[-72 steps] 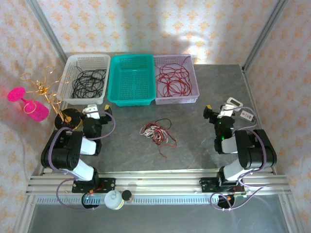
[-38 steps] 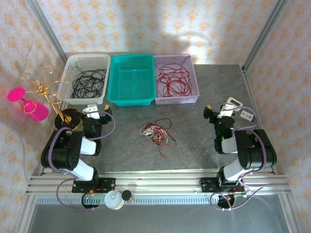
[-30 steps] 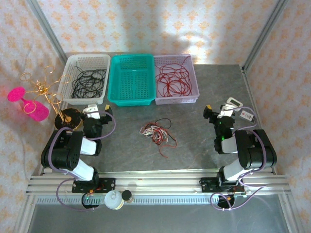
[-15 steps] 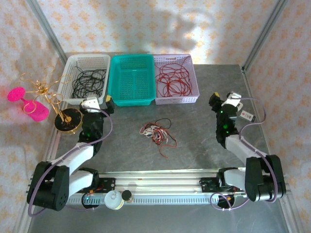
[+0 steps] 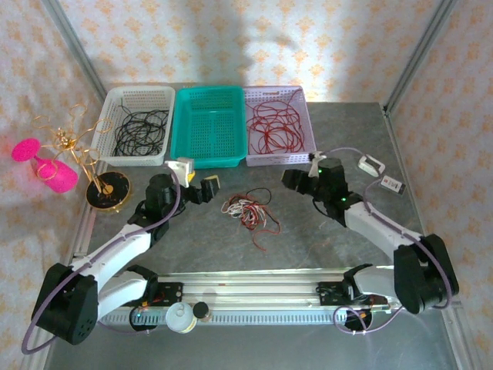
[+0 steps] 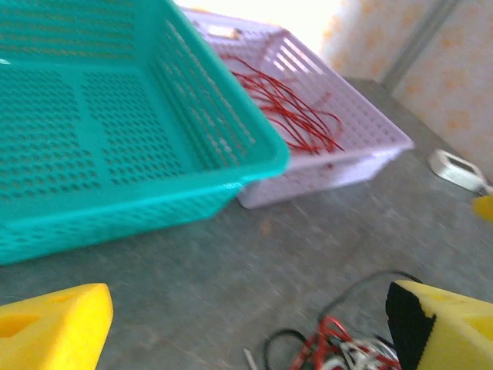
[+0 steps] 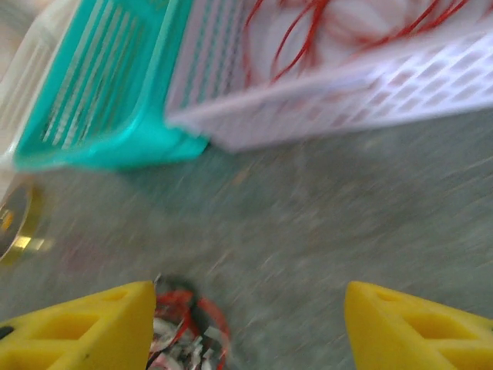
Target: Untangle the cables
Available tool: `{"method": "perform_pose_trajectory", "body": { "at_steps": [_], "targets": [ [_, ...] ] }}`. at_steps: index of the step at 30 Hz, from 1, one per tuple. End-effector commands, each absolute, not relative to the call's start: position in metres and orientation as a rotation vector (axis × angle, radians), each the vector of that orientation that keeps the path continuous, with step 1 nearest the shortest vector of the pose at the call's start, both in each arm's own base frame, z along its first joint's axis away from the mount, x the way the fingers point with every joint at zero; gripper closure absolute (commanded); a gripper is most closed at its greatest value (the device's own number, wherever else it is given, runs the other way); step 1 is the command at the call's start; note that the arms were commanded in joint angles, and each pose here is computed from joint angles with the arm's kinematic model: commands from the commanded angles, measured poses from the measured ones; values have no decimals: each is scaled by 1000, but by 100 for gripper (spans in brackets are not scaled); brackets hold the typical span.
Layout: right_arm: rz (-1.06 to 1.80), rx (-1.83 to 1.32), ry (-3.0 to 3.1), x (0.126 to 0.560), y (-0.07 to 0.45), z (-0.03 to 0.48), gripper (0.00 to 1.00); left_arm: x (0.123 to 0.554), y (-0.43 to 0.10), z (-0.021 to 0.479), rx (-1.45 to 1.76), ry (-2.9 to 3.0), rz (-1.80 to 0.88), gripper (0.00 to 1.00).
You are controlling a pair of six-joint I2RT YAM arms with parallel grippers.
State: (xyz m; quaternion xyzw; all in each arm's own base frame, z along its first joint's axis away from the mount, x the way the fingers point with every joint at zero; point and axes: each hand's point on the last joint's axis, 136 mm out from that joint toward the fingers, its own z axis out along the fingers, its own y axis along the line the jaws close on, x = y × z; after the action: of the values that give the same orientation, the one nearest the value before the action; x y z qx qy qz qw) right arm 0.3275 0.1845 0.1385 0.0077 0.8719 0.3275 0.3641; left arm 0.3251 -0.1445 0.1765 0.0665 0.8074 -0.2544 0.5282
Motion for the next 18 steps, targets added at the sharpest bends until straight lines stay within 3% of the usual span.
{"method": "perform_pose_trajectory", "body": {
  "at_steps": [1, 11, 15, 18],
  "targets": [
    [1048, -77, 2328, 303, 221, 130, 34, 316, -165, 179, 233, 1968, -727, 8],
    [1125, -169, 2383, 305, 254, 101, 37, 325, -173, 191, 258, 1953, -737, 9],
    [1154, -174, 2372, 311, 262, 99, 47, 327, -176, 190, 267, 1965, -746, 9],
    [1143, -194, 2379, 315, 264, 98, 62, 328, -179, 195, 282, 1962, -747, 9]
  ]
}}
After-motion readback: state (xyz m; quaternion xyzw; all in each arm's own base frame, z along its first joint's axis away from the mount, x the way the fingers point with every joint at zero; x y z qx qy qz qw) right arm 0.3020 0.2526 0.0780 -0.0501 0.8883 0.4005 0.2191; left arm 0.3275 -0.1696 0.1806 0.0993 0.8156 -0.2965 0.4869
